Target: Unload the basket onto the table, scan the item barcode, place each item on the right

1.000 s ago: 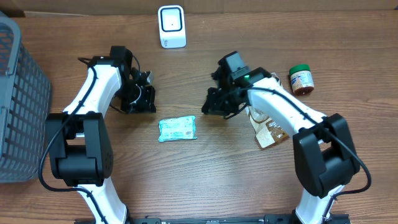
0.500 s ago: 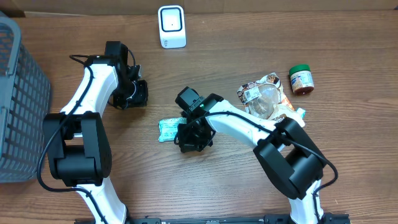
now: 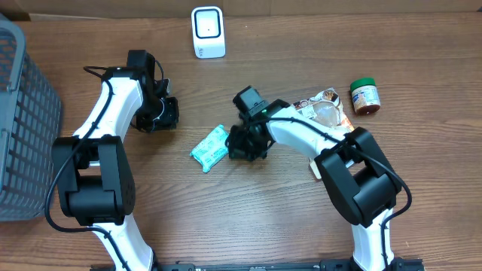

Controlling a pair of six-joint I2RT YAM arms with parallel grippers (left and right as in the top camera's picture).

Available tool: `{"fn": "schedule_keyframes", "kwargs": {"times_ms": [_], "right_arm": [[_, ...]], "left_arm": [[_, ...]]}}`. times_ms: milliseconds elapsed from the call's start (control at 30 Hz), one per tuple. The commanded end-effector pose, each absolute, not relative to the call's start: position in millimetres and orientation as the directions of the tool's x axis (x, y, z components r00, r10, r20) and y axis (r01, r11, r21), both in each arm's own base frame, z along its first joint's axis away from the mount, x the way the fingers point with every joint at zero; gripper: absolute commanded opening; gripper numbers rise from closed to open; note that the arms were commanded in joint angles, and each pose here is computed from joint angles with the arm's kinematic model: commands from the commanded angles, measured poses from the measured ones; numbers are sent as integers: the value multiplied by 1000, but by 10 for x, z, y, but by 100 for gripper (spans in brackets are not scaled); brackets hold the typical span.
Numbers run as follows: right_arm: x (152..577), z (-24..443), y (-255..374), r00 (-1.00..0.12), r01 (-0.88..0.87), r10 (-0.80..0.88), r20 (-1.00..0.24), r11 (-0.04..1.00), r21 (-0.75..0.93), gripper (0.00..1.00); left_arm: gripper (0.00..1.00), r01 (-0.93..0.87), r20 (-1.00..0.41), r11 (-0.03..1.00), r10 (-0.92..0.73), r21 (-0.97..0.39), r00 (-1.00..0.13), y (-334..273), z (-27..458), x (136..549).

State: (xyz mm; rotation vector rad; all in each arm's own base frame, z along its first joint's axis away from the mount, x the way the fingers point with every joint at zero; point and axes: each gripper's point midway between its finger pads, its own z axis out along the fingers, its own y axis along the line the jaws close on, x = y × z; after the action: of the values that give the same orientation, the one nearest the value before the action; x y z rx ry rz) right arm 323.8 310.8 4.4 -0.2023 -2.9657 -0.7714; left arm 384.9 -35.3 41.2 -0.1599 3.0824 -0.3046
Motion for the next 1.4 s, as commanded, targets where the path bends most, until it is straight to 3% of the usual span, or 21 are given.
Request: {"fn": "schedule_keyframes", "kwargs": {"times_ms": [0,267,467,600,767,900,1100,1367], "right_arm": [[3486,43,3138,-990,128,138,19,849,513,6],[3790,416,3624,-982,-83,59,-178,718,692,11],[3715,370,3567,-986,-93,26,-166,739,668,19],[3896,594,3290,-980,-69,72,-183,746,662,25],[4107,764,2643,-961,49,197,-193,810,585,33],[4127,651,2206,-953,170,275,-125,831,529,36],[4119,560,1965,-943,243,323,-80,833,497,36],[4105,558,1980,-945,241,318,-77,834,496,37]], "left_arm": [[9,-111,-57,960,-130,-257,-990,-431,558,3908],[7,-75,-11,950,-82,-304,-997,-690,346,3716],[11,-47,-106,948,-84,-315,-991,-689,357,3940],[6,111,-217,918,27,-381,-976,-873,445,4104],[7,381,-341,803,237,-459,-910,-1313,585,4071],[8,518,-375,750,378,-411,-846,-1638,568,3959],[6,593,-347,769,503,-238,-792,-1841,438,3893],[6,532,-293,839,484,-111,-825,-1657,356,3937]]}}
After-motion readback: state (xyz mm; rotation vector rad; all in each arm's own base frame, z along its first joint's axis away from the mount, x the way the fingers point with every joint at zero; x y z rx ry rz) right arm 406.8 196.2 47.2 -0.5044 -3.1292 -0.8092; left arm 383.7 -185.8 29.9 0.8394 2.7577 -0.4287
